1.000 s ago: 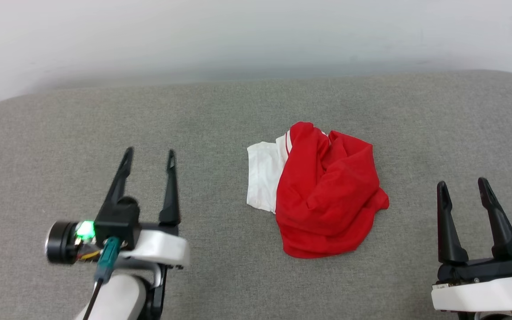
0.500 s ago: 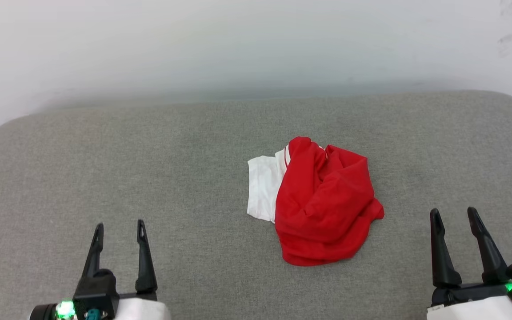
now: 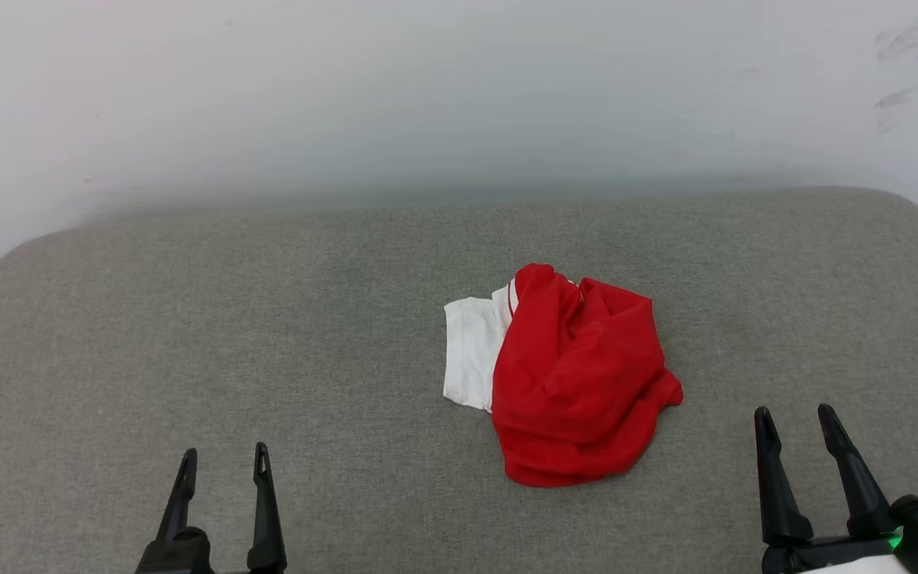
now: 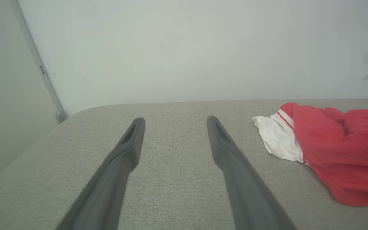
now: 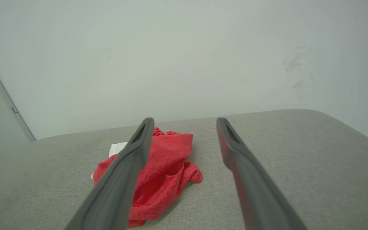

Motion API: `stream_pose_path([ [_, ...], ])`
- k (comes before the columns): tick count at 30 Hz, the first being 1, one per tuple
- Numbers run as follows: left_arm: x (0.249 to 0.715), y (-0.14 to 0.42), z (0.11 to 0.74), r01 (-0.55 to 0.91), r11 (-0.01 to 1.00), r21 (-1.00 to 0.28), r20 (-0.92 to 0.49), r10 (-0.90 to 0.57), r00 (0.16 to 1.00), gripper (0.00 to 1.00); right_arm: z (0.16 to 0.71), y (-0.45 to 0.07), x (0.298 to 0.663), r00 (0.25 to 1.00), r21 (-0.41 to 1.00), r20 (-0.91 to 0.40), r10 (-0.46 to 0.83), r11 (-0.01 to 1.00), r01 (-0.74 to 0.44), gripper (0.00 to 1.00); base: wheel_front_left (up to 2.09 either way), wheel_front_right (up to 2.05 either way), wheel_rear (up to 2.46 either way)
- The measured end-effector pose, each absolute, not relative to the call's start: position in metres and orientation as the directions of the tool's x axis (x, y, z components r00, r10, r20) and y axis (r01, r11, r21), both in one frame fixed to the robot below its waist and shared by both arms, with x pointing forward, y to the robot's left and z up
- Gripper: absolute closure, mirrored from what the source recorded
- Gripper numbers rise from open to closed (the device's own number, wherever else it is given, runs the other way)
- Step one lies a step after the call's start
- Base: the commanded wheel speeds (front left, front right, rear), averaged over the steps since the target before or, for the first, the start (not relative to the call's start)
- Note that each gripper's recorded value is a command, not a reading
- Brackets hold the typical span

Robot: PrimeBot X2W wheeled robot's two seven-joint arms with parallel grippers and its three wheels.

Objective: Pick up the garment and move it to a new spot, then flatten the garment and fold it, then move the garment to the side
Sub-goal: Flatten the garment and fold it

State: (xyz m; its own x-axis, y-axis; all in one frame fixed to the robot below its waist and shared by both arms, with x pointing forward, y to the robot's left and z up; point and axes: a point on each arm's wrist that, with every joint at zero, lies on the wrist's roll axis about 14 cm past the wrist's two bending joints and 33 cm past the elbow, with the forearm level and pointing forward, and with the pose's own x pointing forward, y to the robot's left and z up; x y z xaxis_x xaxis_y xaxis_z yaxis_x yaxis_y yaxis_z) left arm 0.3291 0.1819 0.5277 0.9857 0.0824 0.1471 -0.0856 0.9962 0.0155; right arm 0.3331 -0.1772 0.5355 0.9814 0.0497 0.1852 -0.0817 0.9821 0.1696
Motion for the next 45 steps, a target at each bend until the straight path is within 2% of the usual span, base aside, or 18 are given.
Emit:
stream_pose_path([
  [26,0.328,0.189,0.511,-0.083,0.996,0.008,0.099,0.082,0.992,0.00,0.541,-0.171,0.329,0.977,0.146,0.202,0.073,0.984,-0.103,0.00,0.00,0.00,0.00],
  [37,0.403,0.181,0.575,0.049,0.996,0.071,0.276,-0.067,0.959,0.00,0.545,-0.168,0.342,0.974,0.127,0.211,0.082,0.986,-0.111,0.00,0.00,0.00,0.00],
  [45,0.480,0.158,0.621,0.164,0.976,0.142,0.347,-0.204,0.915,0.00,0.546,-0.173,0.364,0.974,0.118,0.213,0.070,0.988,-0.097,0.00,0.00,0.00,0.00],
])
